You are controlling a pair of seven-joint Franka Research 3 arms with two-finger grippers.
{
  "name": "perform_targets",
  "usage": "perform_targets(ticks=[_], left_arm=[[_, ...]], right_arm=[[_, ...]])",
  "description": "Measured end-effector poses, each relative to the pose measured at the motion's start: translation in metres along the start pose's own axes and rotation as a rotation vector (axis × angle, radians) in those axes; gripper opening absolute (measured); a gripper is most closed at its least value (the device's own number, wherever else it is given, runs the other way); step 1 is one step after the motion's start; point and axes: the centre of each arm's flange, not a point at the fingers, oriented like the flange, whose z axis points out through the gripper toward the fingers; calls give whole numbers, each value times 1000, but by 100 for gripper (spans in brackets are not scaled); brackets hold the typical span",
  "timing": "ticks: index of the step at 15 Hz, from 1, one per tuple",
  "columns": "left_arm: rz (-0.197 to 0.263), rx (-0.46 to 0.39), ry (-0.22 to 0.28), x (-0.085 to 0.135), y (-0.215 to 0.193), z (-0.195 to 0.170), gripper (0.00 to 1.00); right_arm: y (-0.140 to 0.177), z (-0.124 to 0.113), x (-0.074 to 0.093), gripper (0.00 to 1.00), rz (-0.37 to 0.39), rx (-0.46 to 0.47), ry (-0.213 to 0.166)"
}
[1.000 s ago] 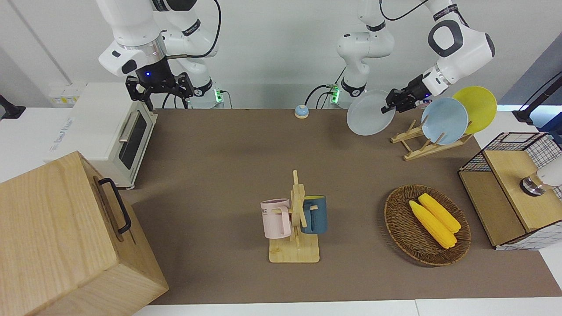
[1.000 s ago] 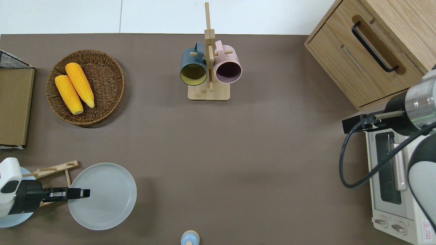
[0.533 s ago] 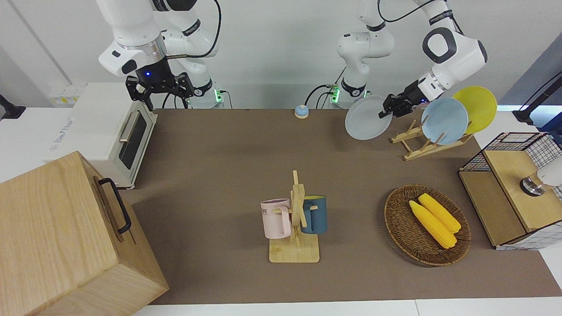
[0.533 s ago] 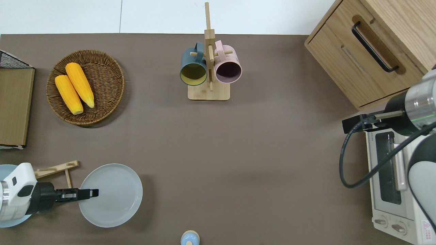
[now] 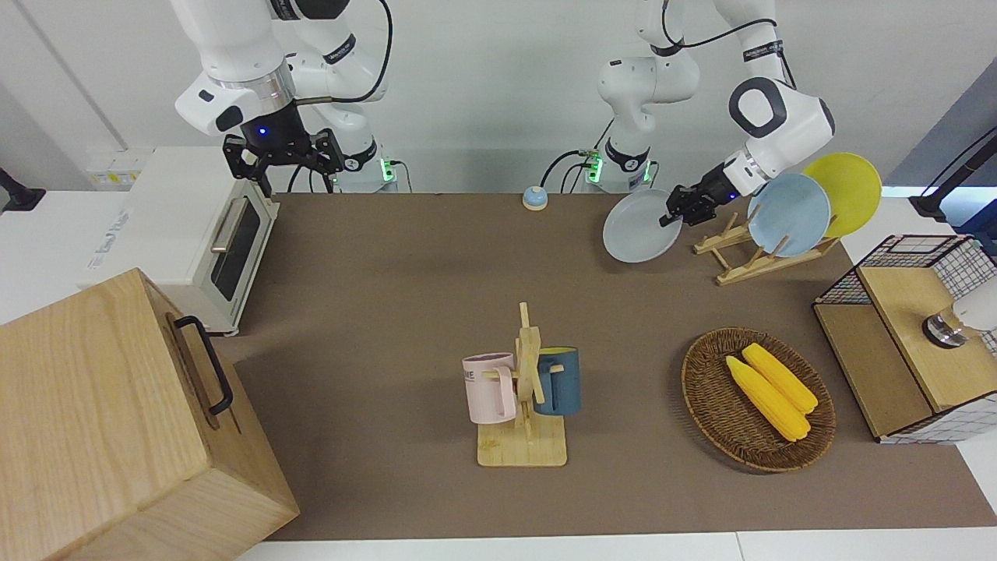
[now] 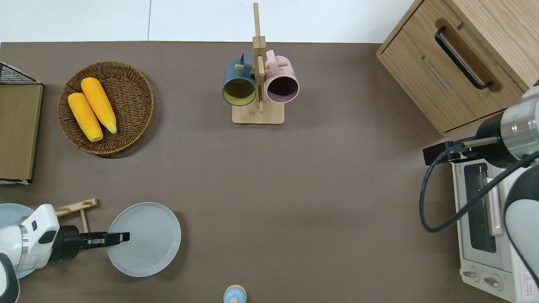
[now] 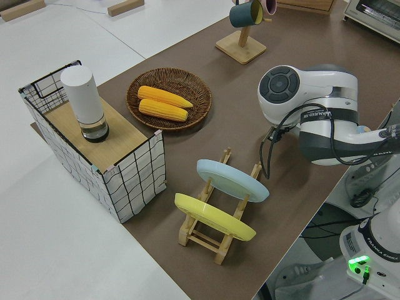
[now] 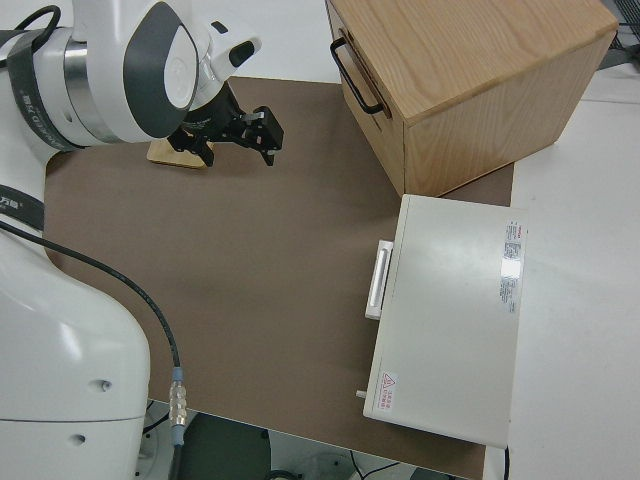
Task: Pick gray plate from low plate rack and place it on table with left arm
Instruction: 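Carry the plate away from the rack and lower it onto the table, then open the left gripper and withdraw it from the plate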
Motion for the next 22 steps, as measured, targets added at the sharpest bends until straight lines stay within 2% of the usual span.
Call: perform_targets(ticks=[8, 14, 17, 19, 22], left_arm=[[14, 8, 5, 9, -14, 21, 9], [34, 11, 3, 11, -10, 25, 9], [40, 17, 9, 12, -9, 25, 13], [44, 21, 13, 13, -9, 25, 30], [45, 25, 19, 14, -9, 24, 62]], right_arm=[[0, 0, 0, 99, 0, 0, 0], [0, 0, 0, 99, 0, 0, 0], [0, 0, 0, 99, 0, 0, 0], [0, 0, 0, 99, 0, 0, 0], [0, 0, 0, 99, 0, 0, 0]])
